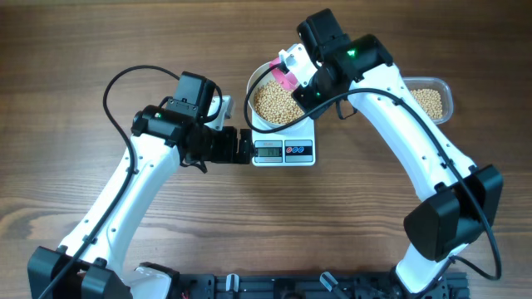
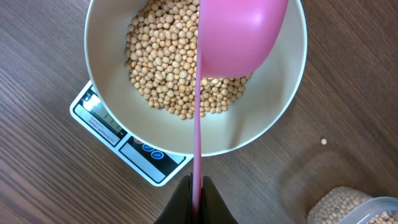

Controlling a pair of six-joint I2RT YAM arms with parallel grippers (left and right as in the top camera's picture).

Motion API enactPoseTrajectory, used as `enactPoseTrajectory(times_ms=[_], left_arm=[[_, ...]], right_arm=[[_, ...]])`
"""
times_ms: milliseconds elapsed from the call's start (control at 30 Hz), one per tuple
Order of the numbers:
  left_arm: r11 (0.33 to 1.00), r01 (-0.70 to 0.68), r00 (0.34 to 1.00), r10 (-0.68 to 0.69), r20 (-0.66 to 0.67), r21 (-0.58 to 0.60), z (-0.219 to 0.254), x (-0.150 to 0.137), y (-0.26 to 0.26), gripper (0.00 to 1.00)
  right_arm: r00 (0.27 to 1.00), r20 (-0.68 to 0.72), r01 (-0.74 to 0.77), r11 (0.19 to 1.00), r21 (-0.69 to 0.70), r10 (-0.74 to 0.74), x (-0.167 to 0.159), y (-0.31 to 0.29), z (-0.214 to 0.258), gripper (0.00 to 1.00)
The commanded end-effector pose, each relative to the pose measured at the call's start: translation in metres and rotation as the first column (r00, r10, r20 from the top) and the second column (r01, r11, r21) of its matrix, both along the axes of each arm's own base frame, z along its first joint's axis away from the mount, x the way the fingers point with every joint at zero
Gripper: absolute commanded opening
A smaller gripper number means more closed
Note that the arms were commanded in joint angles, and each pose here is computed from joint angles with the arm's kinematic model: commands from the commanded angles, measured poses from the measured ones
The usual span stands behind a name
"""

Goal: Scoop item into bowl and weigh 150g on scale

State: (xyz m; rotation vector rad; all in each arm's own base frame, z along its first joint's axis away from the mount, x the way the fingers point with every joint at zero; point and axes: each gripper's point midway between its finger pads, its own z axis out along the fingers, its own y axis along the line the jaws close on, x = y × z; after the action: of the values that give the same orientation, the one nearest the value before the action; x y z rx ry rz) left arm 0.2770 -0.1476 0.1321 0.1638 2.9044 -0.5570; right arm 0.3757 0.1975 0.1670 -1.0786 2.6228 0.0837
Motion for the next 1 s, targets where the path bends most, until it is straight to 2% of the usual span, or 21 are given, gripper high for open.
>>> enactPoseTrajectory(times_ms=[0,367,633,967], left_arm=[[1.000,0.018,1.000,-0.018,0.000,-0.003,-0.002,0.000,-0.001,1.00],[1.000,0.018,1.000,-0.018,0.000,-0.003,-0.002,0.000,-0.001,1.00],[1.000,0.018,1.000,-0.018,0.000,-0.003,-0.002,0.000,-0.001,1.00],[1.000,0.018,1.000,-0.018,0.000,-0.003,-0.002,0.000,-0.001,1.00]], right_arm=[[1.000,0.025,-0.007,0.999,0.033,0.006,-0.001,0.004,0.014,0.04],[0.999,0.040,-0.011,1.000,0.015,0.010,0.002,0.002,0.014,0.04],[0.997,0.082,-0.003,0.998,-0.063,0.008,0.009,-0.011,0.015,0.04],[0.995,0.097,-0.004,0.998,-0.064,0.011,0.012,-0.010,0.016,0.04]])
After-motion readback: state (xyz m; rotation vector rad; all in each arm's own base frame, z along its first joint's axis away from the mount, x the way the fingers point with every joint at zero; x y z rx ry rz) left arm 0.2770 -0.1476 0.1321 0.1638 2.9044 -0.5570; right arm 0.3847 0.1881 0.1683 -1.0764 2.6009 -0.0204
